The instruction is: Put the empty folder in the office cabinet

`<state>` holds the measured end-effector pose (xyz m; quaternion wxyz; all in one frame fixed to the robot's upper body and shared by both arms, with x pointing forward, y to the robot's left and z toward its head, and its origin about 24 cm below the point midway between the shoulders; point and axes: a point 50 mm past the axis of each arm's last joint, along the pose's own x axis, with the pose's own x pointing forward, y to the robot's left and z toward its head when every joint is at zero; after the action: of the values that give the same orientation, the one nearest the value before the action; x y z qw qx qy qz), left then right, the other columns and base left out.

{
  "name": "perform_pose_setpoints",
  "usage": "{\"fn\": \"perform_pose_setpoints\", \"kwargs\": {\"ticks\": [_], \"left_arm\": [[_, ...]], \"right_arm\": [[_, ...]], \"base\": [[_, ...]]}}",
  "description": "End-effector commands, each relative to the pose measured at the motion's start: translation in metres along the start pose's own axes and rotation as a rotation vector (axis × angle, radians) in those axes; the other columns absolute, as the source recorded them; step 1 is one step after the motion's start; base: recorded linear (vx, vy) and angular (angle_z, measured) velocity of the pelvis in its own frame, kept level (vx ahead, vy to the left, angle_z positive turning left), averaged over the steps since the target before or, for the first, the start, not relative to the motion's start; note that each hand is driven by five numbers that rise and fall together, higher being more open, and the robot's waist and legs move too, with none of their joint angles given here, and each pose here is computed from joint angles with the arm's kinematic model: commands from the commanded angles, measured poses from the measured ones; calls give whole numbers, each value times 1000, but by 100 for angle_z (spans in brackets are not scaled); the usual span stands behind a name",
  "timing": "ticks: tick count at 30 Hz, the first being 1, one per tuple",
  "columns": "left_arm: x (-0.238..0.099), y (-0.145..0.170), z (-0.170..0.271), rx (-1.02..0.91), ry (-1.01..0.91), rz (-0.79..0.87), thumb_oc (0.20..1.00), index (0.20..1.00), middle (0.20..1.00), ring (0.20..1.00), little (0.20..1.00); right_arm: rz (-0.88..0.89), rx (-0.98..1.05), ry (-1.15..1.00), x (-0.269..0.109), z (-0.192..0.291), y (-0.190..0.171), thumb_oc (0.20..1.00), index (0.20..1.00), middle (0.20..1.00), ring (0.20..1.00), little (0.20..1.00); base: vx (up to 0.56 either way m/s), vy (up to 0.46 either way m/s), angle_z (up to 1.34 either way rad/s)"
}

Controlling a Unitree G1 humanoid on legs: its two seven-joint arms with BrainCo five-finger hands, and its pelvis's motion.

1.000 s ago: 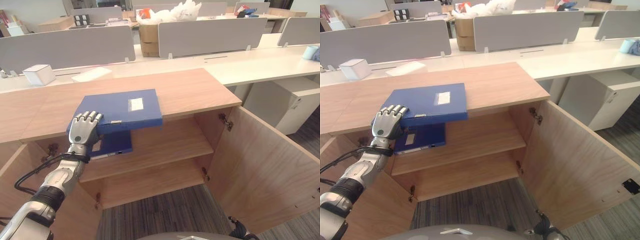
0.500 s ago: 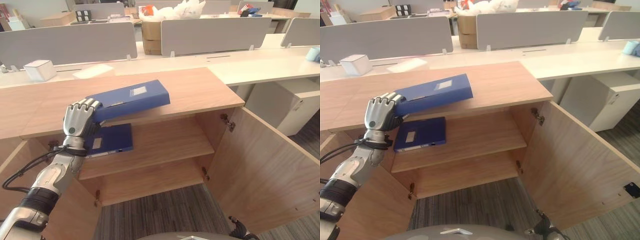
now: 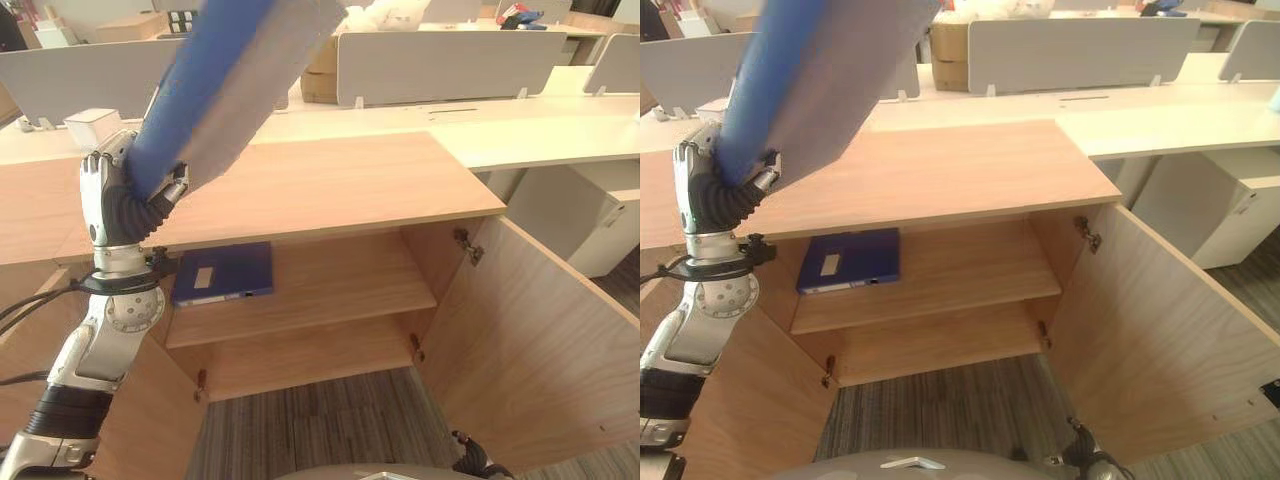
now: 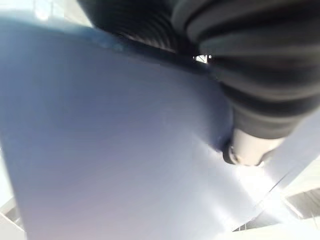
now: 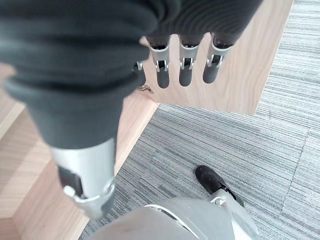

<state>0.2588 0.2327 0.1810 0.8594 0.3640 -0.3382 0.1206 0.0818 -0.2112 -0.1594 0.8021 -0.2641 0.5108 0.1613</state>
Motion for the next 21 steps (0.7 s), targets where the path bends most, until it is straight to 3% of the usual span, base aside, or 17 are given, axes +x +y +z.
{"fn": "perform_pose_setpoints", "kwargs": {"ticks": [1,6,8,12,16,21], "left_arm": [[31,23,29,-331,-161,99,200,200,200,200,200],[22,16,29,-604,-117,28,200,200,200,200,200],[11,3,27,-823,-61,-37,200,200,200,200,200],[-7,-17,28,-1072,19,-173,200,200,200,200,200],[-26,-26,22,-1149,108,-259,200,200,200,200,200],[-59,-38,7,-1275,289,-311,200,200,200,200,200]], "right_arm": [[-36,-40,-21,6,15,-23,1000,1000,1000,1000,1000],[-30,-47,-37,6,19,-27,1000,1000,1000,1000,1000],[-31,-56,-93,6,31,-32,1000,1000,1000,1000,1000],[-29,-65,-195,2,50,-39,1000,1000,1000,1000,1000],[-29,-74,-282,-3,65,-46,1000,1000,1000,1000,1000],[-5,-73,-552,-26,114,-62,1000,1000,1000,1000,1000]], "base": [[0,0,0],[0,0,0],[0,0,0],[0,0,0],[0,0,0],[0,0,0]]}}
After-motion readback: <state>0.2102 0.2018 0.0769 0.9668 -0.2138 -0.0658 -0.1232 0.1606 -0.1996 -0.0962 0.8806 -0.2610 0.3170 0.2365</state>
